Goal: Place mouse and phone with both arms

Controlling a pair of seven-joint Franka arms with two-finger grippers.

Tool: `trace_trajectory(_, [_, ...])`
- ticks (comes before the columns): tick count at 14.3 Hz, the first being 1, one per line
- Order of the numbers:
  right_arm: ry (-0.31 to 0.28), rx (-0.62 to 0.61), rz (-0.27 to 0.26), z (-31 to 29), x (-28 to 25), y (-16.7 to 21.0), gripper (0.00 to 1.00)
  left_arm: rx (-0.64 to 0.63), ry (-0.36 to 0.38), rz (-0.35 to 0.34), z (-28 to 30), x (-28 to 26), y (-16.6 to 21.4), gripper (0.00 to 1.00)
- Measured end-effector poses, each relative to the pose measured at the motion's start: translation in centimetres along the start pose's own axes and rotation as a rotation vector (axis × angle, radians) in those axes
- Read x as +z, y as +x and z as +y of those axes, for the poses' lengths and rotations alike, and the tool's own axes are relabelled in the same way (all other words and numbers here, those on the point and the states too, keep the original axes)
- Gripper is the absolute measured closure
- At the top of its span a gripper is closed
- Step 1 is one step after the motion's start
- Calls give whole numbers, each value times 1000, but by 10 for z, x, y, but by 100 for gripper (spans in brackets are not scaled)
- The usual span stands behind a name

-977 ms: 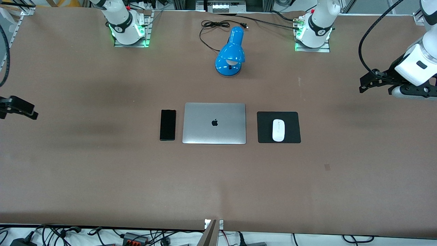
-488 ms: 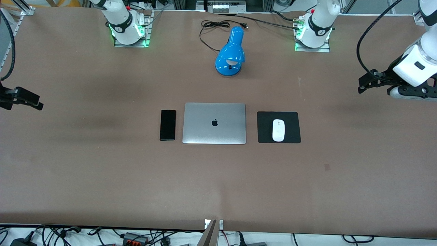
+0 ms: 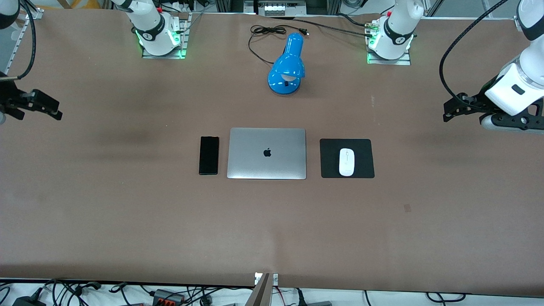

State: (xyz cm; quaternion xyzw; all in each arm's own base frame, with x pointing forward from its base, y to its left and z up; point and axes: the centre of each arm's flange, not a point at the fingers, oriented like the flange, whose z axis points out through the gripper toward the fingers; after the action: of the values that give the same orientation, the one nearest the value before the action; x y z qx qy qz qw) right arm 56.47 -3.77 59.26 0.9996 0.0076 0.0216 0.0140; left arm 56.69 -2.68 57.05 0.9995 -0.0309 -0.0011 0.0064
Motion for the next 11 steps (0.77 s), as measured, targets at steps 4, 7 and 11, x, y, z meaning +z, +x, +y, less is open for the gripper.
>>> trace_trajectory(4, [1, -1, -5, -1, 2, -4, 0, 7, 0, 7, 3, -3, 2, 0])
trace_trajectory(7, [2, -8, -5, -2, 2, -4, 0, 9, 0, 6, 4, -3, 2, 0])
trace_trajectory(11, [2, -11, -4, -2, 2, -4, 0, 11, 0, 5, 4, -7, 2, 0])
